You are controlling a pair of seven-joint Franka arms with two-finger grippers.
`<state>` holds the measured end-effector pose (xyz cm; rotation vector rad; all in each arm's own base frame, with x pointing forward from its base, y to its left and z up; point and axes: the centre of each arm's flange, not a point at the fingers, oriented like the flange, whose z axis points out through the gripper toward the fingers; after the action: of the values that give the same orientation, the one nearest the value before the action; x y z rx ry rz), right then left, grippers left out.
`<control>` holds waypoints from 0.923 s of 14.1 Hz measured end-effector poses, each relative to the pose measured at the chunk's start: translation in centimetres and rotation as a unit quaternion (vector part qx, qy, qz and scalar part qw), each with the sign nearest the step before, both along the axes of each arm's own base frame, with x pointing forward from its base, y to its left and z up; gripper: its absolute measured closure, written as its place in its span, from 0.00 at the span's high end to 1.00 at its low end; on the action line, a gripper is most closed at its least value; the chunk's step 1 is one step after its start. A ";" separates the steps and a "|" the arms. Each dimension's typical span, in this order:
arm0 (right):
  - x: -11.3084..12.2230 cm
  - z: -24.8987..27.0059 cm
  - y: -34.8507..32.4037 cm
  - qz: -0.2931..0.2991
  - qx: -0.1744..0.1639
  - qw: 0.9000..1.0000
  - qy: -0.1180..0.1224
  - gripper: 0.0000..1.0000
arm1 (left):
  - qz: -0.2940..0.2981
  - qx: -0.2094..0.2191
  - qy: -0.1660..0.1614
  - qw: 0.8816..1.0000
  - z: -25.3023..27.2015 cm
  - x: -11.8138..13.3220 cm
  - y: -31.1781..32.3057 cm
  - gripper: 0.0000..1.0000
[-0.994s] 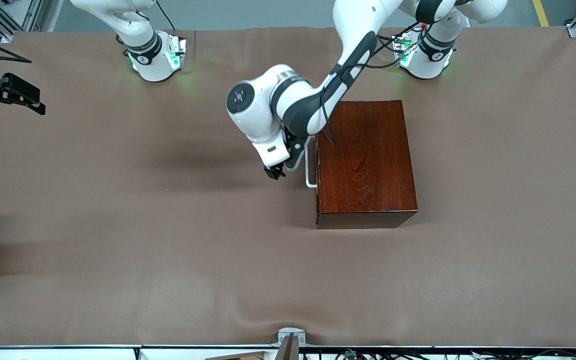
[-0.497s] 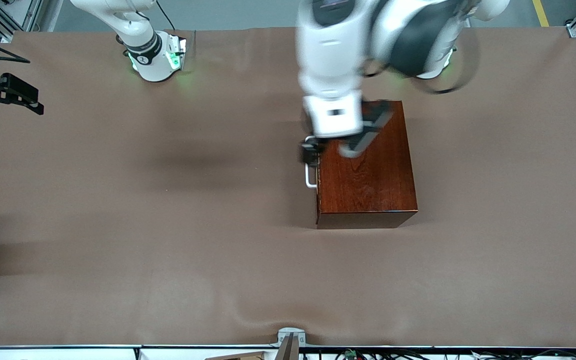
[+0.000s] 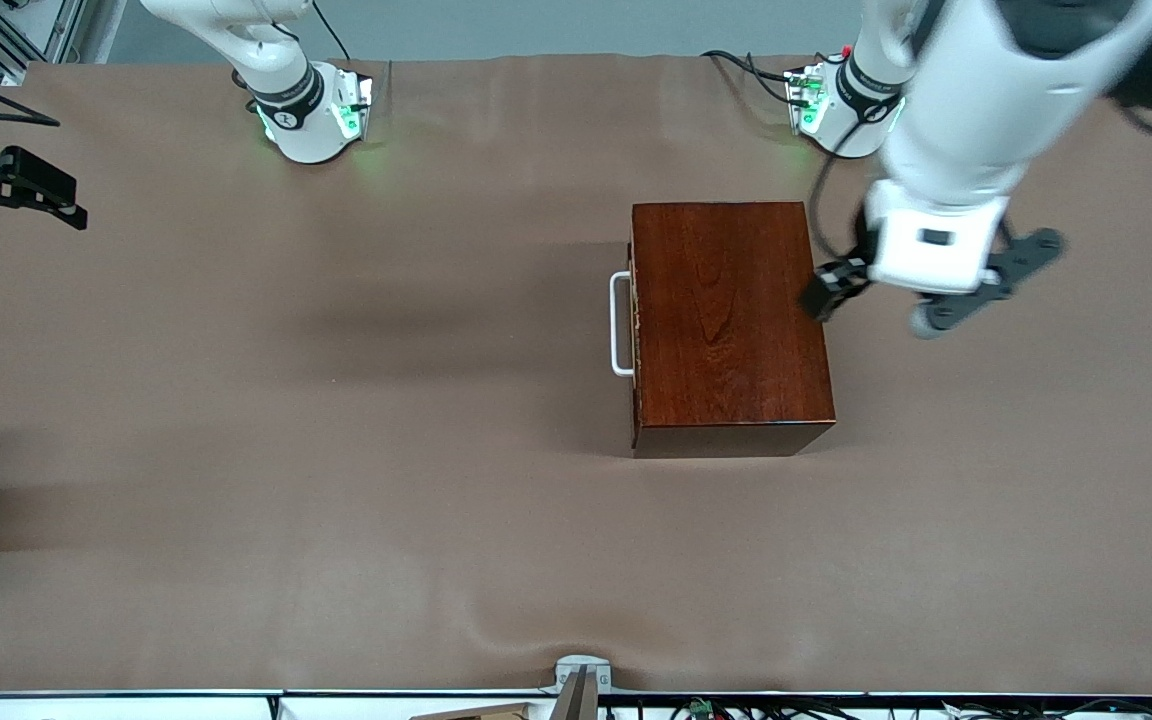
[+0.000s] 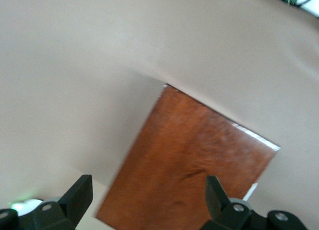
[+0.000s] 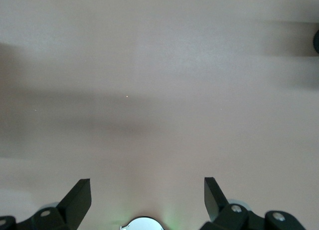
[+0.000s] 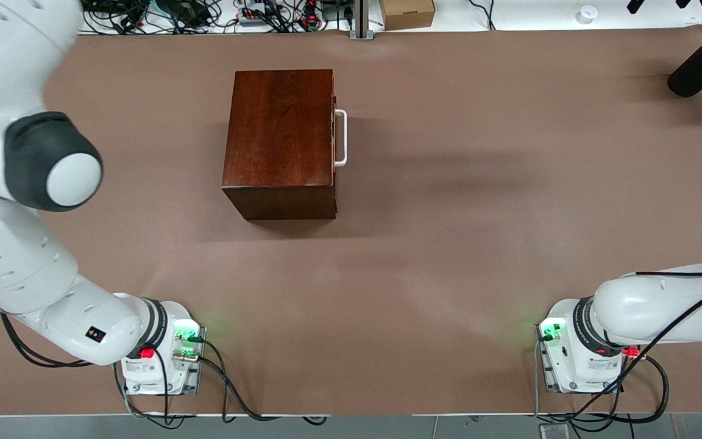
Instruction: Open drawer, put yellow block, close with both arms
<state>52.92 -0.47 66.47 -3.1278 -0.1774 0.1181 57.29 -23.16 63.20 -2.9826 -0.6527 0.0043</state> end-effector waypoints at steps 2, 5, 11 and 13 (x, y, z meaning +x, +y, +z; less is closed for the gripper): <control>0.0 0.0 0.0 0.000 0.000 1.000 0.000 1.00 | -0.064 -0.014 0.016 0.998 0.7 -0.2 5.7 1.00; 0.0 0.0 0.0 0.000 0.000 1.000 0.000 1.00 | -0.133 -0.037 0.022 0.990 0.8 -1.9 14.4 1.00; 0.0 0.0 0.0 0.000 0.000 1.000 0.000 1.00 | -0.189 -0.040 0.014 0.981 0.2 -7.6 17.1 1.00; 0.0 0.0 0.0 0.000 0.000 1.000 0.002 1.00 | -0.200 -0.035 0.009 0.979 0.2 -8.7 15.9 1.00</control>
<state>52.88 -0.46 66.42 -3.1274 -0.1777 0.1238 48.63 -7.26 63.44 -3.1181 -0.0423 0.0287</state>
